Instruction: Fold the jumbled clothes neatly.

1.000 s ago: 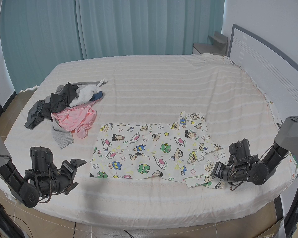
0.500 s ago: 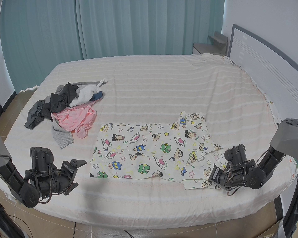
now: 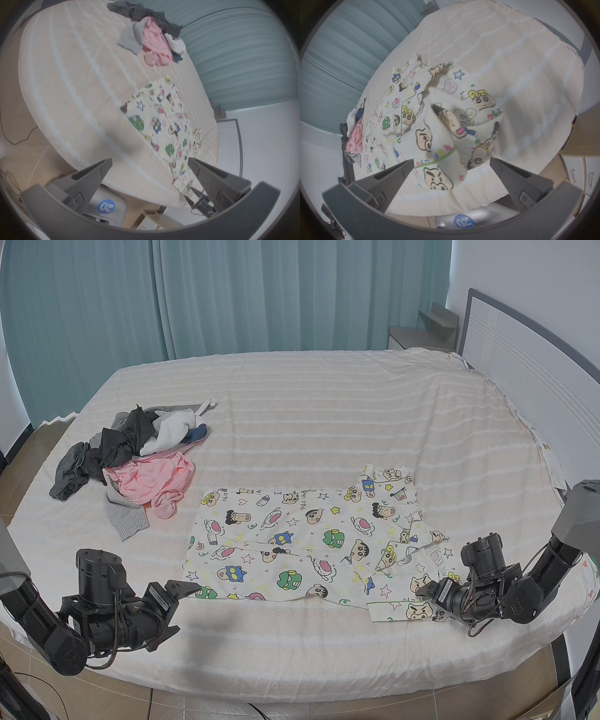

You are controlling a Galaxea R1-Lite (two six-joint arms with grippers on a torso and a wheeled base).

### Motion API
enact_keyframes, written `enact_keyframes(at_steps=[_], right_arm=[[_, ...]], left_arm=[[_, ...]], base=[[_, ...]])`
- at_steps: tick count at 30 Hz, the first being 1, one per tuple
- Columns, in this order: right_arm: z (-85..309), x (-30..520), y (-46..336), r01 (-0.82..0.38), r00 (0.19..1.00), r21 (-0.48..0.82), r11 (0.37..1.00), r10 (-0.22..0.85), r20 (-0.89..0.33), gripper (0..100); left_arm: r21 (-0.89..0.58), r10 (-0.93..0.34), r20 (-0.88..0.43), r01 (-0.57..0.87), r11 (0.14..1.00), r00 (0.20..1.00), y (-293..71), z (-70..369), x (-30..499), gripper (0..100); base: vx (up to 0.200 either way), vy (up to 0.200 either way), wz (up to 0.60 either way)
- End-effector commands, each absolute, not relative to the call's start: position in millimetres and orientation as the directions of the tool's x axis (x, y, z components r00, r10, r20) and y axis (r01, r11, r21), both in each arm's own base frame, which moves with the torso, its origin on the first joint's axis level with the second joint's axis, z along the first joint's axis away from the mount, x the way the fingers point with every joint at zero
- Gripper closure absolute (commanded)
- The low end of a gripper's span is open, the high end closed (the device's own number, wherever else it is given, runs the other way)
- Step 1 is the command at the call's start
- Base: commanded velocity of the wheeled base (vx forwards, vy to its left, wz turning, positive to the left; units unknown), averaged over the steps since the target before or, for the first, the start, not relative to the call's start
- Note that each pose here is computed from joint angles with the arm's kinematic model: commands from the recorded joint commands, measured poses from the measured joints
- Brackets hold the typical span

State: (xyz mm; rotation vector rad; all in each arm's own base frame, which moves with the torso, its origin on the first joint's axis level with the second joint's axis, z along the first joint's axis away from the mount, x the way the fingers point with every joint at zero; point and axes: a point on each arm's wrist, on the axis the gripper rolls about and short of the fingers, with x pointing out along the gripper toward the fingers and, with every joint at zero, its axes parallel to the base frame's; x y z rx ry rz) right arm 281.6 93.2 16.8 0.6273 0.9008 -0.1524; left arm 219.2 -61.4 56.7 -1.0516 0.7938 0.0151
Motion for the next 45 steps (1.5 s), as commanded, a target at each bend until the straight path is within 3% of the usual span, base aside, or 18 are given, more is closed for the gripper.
enact_keyframes(at_steps=[1, 6, 19, 25, 45], right_arm=[[38, 263, 89, 0.378, 0.674, 0.444, 0.812, 0.087, -0.734, 0], [58, 236, 92, 0.323, 0.709, 0.473, 0.82, 0.121, -0.695, 0], [59, 211, 109, 0.246, 0.778, 0.471, 0.847, 0.117, -0.617, 0], [60, 208, 109, 0.227, 0.798, 0.492, 0.841, 0.13, -0.589, 0], [55, 200, 114, 0.194, 0.805, 0.503, 0.842, 0.157, -0.573, 0]], left_arm=[[-0.772, -0.436, -0.606, -0.361, 0.523, 0.666, -88, 53, 206, 0], [-0.758, -0.465, -0.633, -0.375, 0.534, 0.619, -108, 43, 207, 0], [-0.644, -0.211, -0.703, -0.482, 0.594, 0.68, -130, -5, 256, 0], [-0.658, -0.152, -0.667, -0.48, 0.58, 0.73, -129, -6, 279, 0], [-0.659, -0.071, -0.625, -0.477, 0.581, 0.777, -115, -17, 326, 0]], base=[[0.0, 0.0, 0.0], [0.0, 0.0, 0.0], [0.0, 0.0, 0.0], [0.0, 0.0, 0.0], [0.0, 0.0, 0.0]])
